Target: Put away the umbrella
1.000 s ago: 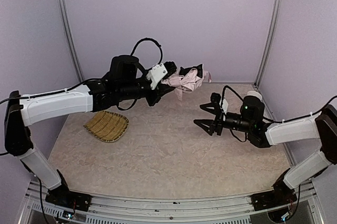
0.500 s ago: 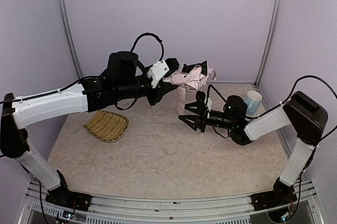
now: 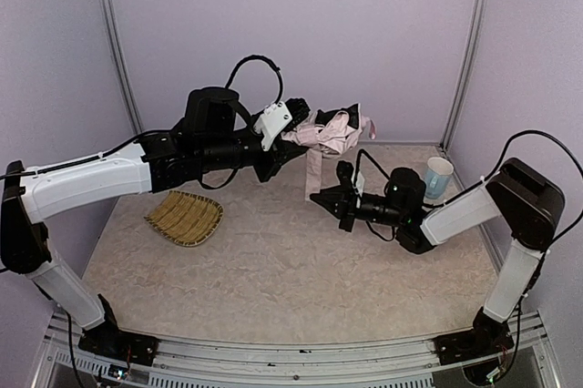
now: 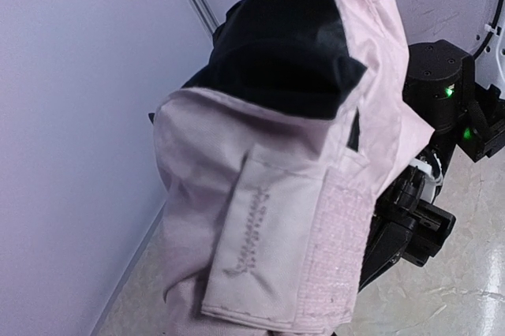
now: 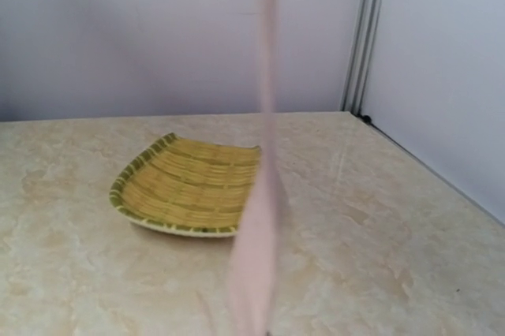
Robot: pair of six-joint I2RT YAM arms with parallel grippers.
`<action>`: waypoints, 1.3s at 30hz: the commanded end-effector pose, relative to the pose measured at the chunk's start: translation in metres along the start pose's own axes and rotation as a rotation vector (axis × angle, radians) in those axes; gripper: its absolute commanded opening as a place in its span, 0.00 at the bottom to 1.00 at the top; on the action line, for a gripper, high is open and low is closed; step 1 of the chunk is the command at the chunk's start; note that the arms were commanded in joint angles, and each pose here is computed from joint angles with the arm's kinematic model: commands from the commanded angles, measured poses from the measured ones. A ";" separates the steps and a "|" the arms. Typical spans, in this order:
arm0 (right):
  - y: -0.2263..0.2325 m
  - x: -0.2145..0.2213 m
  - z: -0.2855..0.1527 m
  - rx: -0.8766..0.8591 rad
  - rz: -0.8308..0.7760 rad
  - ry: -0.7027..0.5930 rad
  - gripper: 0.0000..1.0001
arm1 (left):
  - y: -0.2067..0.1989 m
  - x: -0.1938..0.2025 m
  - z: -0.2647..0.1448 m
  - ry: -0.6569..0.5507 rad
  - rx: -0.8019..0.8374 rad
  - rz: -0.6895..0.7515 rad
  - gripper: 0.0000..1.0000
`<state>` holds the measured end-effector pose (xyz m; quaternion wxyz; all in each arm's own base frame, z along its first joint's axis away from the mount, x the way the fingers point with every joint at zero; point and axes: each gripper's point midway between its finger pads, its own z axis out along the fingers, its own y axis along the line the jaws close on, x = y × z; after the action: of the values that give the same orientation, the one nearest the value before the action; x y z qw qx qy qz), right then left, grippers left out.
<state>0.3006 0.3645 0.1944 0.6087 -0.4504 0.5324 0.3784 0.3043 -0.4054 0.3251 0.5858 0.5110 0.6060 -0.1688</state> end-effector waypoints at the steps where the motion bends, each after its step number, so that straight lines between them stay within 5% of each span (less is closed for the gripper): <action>1: 0.000 -0.014 -0.018 -0.032 -0.016 -0.018 0.00 | 0.032 -0.046 -0.026 -0.126 -0.062 -0.040 0.00; 6: -0.022 0.012 -0.023 0.045 0.015 0.100 0.00 | 0.028 -0.055 -0.030 -0.167 0.015 -0.071 0.00; 12: -0.102 0.002 -0.049 0.210 0.059 -0.058 0.00 | -0.034 -0.083 -0.047 -0.263 0.315 0.015 0.00; 21: -0.178 -0.080 -0.037 0.129 -0.198 -0.204 0.00 | -0.078 -0.034 -0.042 -0.120 0.640 0.042 0.00; 32: -0.170 -0.160 -0.035 0.016 -0.601 -0.151 0.00 | -0.162 0.057 -0.047 0.136 1.064 0.133 0.00; 39: -0.135 -0.214 -0.034 0.049 -0.791 -0.216 0.00 | -0.148 0.075 -0.025 0.165 1.010 -0.070 0.00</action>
<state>0.3839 0.3167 0.3165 0.6561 -0.6146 0.3115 0.3078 0.2650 -0.4364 0.2671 0.4150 0.7539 0.4414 -0.2540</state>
